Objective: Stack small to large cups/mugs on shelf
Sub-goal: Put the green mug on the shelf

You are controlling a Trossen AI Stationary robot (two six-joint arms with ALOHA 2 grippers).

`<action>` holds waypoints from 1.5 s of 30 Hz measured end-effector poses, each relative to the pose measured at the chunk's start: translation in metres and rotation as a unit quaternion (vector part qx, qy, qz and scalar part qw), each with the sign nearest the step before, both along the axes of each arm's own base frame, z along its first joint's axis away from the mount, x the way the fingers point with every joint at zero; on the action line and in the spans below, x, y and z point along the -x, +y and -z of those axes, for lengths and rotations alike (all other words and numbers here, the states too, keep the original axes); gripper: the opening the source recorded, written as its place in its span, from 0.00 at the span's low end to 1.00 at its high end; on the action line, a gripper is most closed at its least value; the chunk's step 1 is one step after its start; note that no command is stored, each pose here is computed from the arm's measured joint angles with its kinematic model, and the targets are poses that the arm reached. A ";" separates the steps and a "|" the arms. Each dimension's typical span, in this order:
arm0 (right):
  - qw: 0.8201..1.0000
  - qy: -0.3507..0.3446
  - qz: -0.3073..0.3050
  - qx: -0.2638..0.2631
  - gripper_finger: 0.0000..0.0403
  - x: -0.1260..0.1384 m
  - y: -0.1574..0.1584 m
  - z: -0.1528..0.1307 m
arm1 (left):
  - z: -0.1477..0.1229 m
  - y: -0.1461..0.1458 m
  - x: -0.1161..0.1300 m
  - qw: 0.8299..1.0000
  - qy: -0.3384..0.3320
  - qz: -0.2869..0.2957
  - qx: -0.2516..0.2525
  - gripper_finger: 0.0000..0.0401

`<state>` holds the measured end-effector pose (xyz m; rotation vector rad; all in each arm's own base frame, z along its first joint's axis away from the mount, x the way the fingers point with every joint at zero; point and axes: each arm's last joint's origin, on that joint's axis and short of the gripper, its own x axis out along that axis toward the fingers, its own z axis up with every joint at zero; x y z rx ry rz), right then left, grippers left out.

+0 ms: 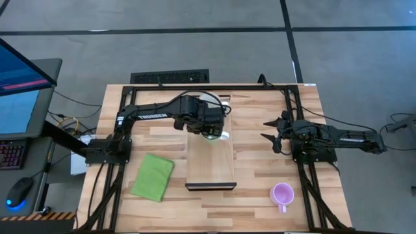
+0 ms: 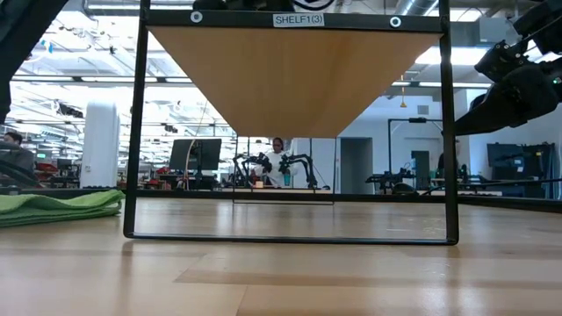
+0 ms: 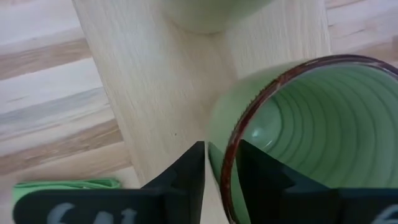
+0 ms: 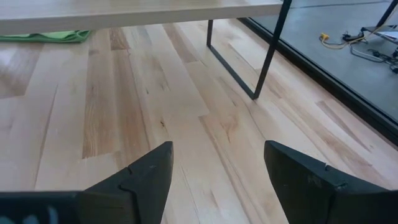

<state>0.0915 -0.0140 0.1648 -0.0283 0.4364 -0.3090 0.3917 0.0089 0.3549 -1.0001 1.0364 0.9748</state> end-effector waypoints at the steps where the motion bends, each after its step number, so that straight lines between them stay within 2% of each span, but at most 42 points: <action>1: 1.000 0.000 0.000 0.000 0.68 0.000 0.000 0.000 | 0.000 0.000 0.000 1.000 0.000 0.000 0.001 0.21; 9: 1.000 0.000 0.000 0.000 0.68 0.000 0.000 0.000 | 0.000 0.000 0.000 1.000 0.001 0.001 0.001 0.28; 15: 1.000 0.000 0.000 0.000 0.68 0.000 0.000 0.000 | 0.000 -0.002 0.000 1.000 0.000 0.003 0.023 0.31; 26: 1.000 0.000 0.000 0.000 0.68 0.000 0.000 0.000 | 0.000 -0.009 0.000 0.999 -0.001 -0.006 0.047 0.31; 45: 1.000 0.000 -0.001 0.000 0.68 0.000 0.000 0.000 | -0.002 -0.008 0.000 0.999 -0.005 -0.004 0.032 0.31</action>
